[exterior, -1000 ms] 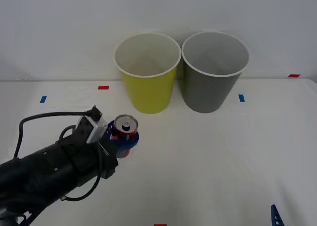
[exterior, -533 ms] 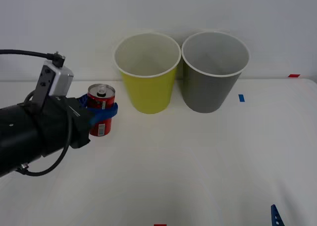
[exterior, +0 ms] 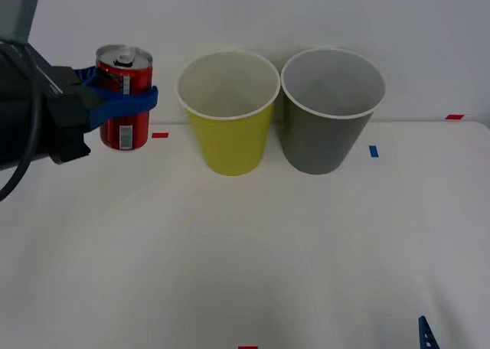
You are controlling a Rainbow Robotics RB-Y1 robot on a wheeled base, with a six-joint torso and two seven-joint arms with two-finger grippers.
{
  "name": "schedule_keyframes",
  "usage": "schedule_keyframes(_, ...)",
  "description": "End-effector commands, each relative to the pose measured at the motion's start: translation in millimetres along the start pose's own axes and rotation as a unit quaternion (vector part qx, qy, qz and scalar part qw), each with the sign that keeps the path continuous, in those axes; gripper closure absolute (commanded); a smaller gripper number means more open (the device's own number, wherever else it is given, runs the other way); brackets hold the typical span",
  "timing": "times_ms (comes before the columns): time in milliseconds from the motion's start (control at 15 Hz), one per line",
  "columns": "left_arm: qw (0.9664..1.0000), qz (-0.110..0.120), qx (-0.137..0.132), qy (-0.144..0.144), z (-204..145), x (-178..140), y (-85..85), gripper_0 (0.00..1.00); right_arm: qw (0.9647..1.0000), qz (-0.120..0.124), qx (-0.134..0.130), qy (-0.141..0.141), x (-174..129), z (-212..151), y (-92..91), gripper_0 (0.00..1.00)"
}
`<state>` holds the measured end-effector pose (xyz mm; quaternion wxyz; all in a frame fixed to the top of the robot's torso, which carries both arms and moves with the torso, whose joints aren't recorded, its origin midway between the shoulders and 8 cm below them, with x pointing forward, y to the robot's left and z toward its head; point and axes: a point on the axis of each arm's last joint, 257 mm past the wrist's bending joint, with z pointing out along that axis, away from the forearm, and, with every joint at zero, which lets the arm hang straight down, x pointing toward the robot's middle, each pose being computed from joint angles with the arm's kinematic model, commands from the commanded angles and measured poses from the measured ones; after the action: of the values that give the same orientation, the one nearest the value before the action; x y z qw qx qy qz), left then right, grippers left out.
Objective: Put cans in the gray bin and PET bottles in the light green bin.
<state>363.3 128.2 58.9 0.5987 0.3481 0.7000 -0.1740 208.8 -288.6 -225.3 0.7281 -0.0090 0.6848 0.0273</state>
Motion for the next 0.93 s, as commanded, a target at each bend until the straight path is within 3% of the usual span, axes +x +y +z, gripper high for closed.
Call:
schedule_keyframes(67, 0.999, 0.013, 0.012, -0.042, 2, -34, -9.2, 1.0, 1.0, 0.0, 0.0, 0.0, 0, 0, 0.0, 0.0)
schedule_keyframes(400, 0.9978, 0.024, 0.001, -0.062, 8, -57, -9.3, 1.0, 1.0, 0.0, 0.0, 0.0, 0, 0, 0.0, 0.0)
schedule_keyframes(667, 0.9973, 0.018, -0.027, -0.066, 48, -88, 4.4, 1.0, 1.0, 0.0, 0.0, 0.0, 0, 0, 0.0, 0.0)
schedule_keyframes(800, 0.9972, 0.005, -0.03, -0.068, 68, -101, 6.2, 1.0, 1.0, 0.0, 0.0, 0.0, 0, 0, 0.0, 0.0)
schedule_keyframes(933, 0.9973, -0.015, -0.013, -0.071, 90, -108, 4.8, 1.0, 1.0, 0.0, 0.0, 0.0, 0, 0, 0.0, 0.0)
